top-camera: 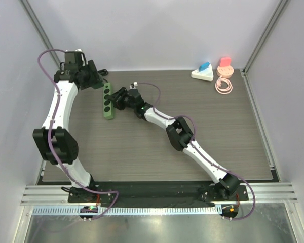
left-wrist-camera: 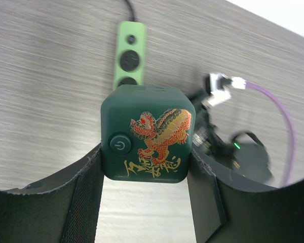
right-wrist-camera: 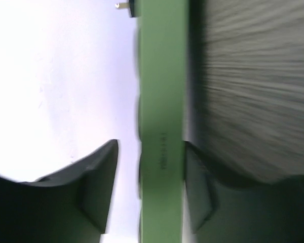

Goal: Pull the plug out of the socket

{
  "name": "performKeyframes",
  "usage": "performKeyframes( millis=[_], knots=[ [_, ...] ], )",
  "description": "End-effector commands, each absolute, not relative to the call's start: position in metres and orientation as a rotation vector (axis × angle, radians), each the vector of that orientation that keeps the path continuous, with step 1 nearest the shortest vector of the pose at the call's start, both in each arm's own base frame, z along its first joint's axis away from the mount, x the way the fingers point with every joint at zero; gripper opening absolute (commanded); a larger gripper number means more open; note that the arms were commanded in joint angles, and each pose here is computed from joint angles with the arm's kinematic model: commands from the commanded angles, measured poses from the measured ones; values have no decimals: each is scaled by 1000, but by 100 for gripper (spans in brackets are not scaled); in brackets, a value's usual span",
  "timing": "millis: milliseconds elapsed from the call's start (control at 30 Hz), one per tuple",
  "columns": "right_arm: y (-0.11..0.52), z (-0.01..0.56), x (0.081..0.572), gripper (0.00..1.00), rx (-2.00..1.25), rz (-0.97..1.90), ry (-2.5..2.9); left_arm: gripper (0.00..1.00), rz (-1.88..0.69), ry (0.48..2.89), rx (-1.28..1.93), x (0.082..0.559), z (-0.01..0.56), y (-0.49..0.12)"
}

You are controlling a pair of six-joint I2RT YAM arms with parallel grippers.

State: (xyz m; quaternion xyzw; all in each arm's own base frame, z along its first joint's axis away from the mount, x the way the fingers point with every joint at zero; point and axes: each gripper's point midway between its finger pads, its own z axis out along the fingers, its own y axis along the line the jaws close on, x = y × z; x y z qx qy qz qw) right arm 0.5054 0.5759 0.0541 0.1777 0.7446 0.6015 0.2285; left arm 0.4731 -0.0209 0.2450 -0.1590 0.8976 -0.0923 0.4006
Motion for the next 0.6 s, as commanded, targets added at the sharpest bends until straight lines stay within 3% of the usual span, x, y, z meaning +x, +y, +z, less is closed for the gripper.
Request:
performKeyframes(
  millis=[0, 100, 200, 567],
  knots=[
    [576, 46, 503, 61, 459, 1561, 2085, 0, -375, 2160, -330, 456, 292, -42],
    [564, 55, 507, 82, 413, 1513, 2110, 0, -460, 2186, -305, 435, 286, -55],
    [548, 69, 511, 90, 328, 1446, 2138, 0, -535, 2207, -306, 417, 270, -66],
    [442, 116, 517, 93, 77, 1148, 2195, 0, -731, 2236, -231, 348, 247, -116]
  ],
)
